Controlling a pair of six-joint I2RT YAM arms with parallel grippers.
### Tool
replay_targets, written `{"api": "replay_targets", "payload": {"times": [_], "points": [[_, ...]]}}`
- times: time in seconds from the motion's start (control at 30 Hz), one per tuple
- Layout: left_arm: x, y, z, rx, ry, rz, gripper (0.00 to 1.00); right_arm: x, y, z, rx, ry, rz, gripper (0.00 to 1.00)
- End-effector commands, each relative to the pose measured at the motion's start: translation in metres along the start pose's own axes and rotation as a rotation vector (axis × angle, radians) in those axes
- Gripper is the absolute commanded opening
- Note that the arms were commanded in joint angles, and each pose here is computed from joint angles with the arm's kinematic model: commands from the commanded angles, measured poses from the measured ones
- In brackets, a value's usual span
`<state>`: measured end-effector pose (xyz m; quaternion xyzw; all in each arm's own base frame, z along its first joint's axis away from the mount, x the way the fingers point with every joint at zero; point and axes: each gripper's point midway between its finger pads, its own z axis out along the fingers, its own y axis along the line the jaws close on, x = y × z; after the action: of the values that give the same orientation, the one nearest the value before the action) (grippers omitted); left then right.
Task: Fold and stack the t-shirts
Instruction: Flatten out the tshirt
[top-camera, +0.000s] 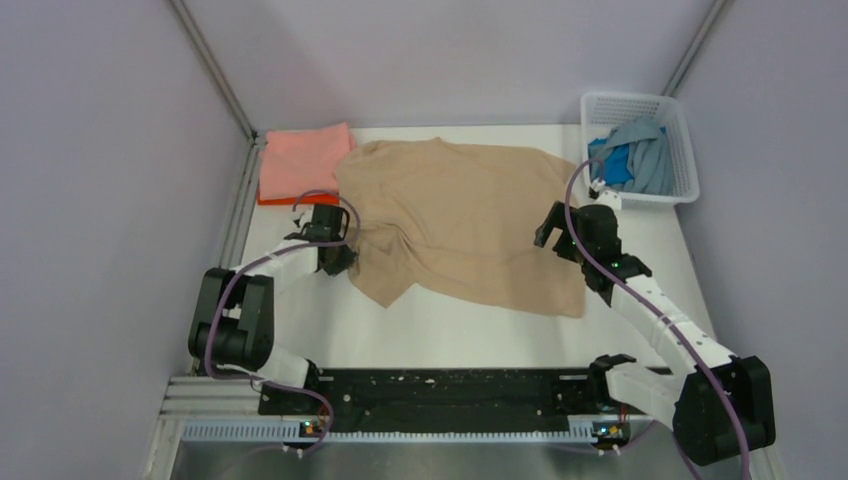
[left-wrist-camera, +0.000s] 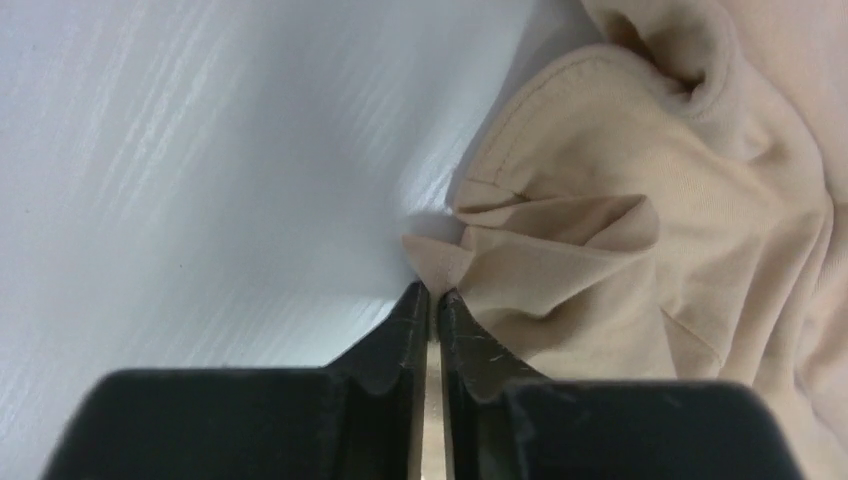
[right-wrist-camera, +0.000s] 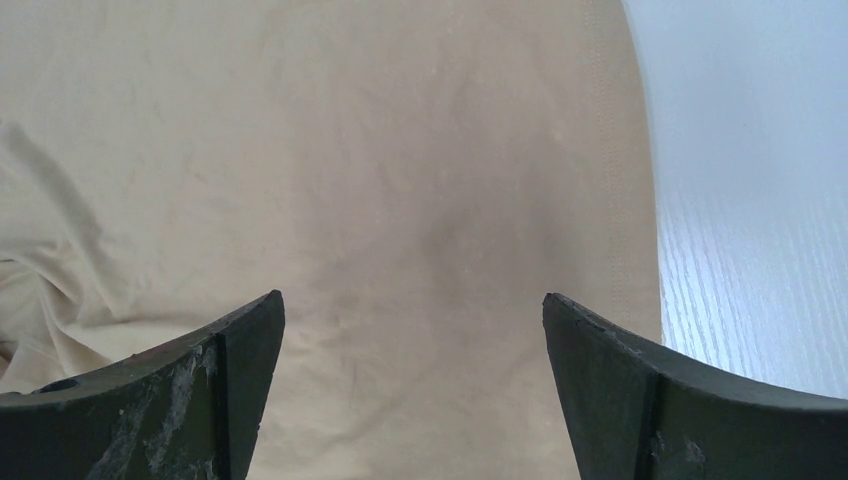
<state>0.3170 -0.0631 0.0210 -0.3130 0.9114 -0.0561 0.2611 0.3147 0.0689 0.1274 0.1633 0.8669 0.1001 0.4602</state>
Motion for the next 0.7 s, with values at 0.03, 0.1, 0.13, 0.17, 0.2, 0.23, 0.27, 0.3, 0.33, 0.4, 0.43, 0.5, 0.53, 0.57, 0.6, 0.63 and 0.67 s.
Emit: {"api": "replay_targets", "payload": {"times": [0.03, 0.1, 0.13, 0.17, 0.2, 0.23, 0.27, 0.3, 0.33, 0.4, 0.43, 0.5, 0.53, 0.57, 0.6, 0.63, 0.67], "points": [[0.021, 0.015, 0.012, -0.070, 0.081, -0.015, 0.00, -0.017, 0.002, 0.003, 0.014, -0.051, 0.024, 0.98], [0.024, 0.018, 0.009, -0.089, 0.093, -0.021, 0.00, -0.018, 0.003, 0.005, 0.008, -0.060, 0.024, 0.98], [0.026, 0.021, 0.007, -0.100, 0.102, -0.023, 0.00, -0.017, 0.004, 0.006, 0.002, -0.059, 0.025, 0.98], [0.028, 0.025, 0.005, -0.119, 0.109, -0.023, 0.00, -0.016, 0.005, 0.007, -0.003, -0.059, 0.025, 0.98], [0.031, 0.031, 0.002, -0.140, 0.114, -0.025, 0.00, -0.015, 0.003, 0.007, -0.001, -0.055, 0.025, 0.98], [0.034, 0.037, -0.003, -0.163, 0.119, -0.032, 0.00, -0.012, 0.002, 0.008, 0.003, -0.053, 0.020, 0.98], [0.039, 0.045, -0.007, -0.194, 0.132, -0.036, 0.00, -0.010, -0.001, 0.008, 0.010, -0.054, 0.015, 0.98], [0.044, 0.052, -0.013, -0.218, 0.139, -0.040, 0.00, -0.009, -0.004, 0.008, 0.022, -0.056, 0.007, 0.98], [0.048, 0.059, -0.020, -0.239, 0.137, -0.046, 0.00, -0.009, -0.007, 0.007, 0.032, -0.061, -0.001, 0.98], [0.058, 0.074, -0.037, -0.286, 0.130, -0.059, 0.00, -0.012, -0.010, 0.007, 0.047, -0.076, -0.003, 0.98], [0.064, 0.080, -0.046, -0.296, 0.130, -0.069, 0.00, -0.014, -0.009, 0.007, 0.047, -0.082, -0.001, 0.98], [0.078, 0.088, -0.063, -0.295, 0.122, -0.084, 0.00, -0.015, -0.009, 0.008, 0.049, -0.083, 0.001, 0.98], [0.085, 0.092, -0.072, -0.299, 0.113, -0.100, 0.00, -0.015, -0.011, 0.009, 0.059, -0.083, 0.004, 0.98], [0.093, 0.097, -0.080, -0.297, 0.110, -0.117, 0.00, -0.014, -0.013, 0.009, 0.072, -0.083, 0.015, 0.98], [0.101, 0.105, -0.086, -0.302, 0.106, -0.136, 0.00, -0.014, -0.015, 0.009, 0.085, -0.086, 0.023, 0.98], [0.109, 0.109, -0.092, -0.291, 0.105, -0.169, 0.00, -0.013, -0.018, 0.009, 0.103, -0.085, 0.030, 0.98], [0.116, 0.109, -0.093, -0.246, 0.115, -0.175, 0.00, -0.013, -0.022, 0.008, 0.126, -0.084, 0.033, 0.98]]}}
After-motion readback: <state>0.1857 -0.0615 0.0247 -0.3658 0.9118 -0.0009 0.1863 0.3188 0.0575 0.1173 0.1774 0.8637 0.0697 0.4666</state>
